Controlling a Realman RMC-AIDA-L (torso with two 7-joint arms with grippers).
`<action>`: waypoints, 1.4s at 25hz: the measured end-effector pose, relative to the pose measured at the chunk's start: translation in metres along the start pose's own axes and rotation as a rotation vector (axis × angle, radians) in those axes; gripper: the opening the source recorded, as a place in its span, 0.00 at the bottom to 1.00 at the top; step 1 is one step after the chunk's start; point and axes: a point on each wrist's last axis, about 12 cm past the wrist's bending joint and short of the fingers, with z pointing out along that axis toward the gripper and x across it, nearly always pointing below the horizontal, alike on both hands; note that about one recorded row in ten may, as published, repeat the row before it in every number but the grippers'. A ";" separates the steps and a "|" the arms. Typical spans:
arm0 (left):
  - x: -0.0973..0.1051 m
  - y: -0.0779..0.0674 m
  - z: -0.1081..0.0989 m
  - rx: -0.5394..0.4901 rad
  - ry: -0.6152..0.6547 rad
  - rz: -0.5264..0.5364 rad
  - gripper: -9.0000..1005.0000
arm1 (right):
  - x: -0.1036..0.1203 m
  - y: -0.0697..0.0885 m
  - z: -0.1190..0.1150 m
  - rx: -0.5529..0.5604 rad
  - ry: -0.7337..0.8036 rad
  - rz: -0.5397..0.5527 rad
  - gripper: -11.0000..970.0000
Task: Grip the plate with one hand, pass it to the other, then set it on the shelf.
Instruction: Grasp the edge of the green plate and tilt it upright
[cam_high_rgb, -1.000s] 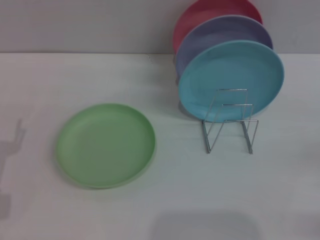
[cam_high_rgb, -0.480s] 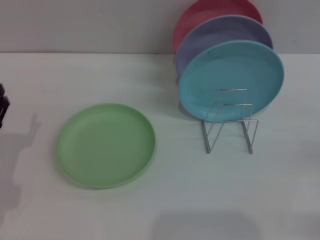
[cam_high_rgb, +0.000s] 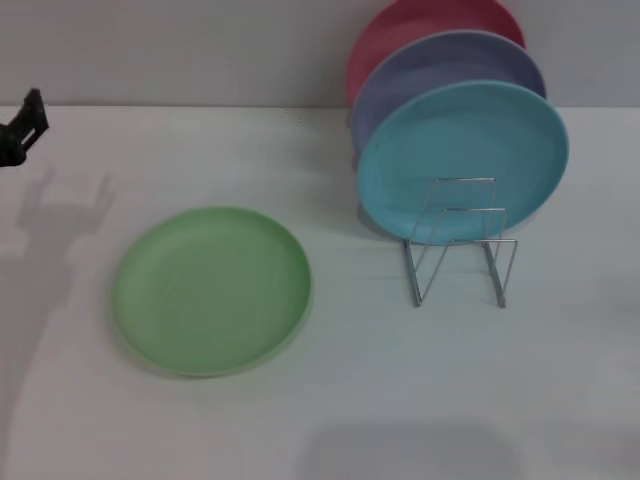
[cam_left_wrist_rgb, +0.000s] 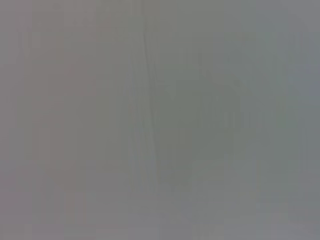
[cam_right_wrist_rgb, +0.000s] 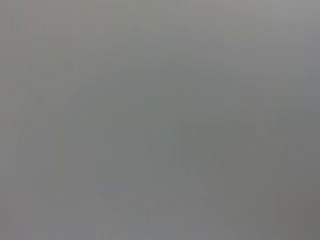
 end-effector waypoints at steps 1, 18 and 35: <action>-0.011 -0.001 0.002 0.007 0.051 -0.008 0.79 | 0.000 0.000 0.000 0.001 0.000 0.000 0.83; -0.073 -0.038 0.012 0.225 0.712 0.018 0.79 | 0.001 0.000 0.001 -0.005 0.007 -0.006 0.83; -0.030 -0.048 0.028 0.264 0.861 0.004 0.79 | 0.002 0.000 -0.002 -0.003 0.016 -0.007 0.83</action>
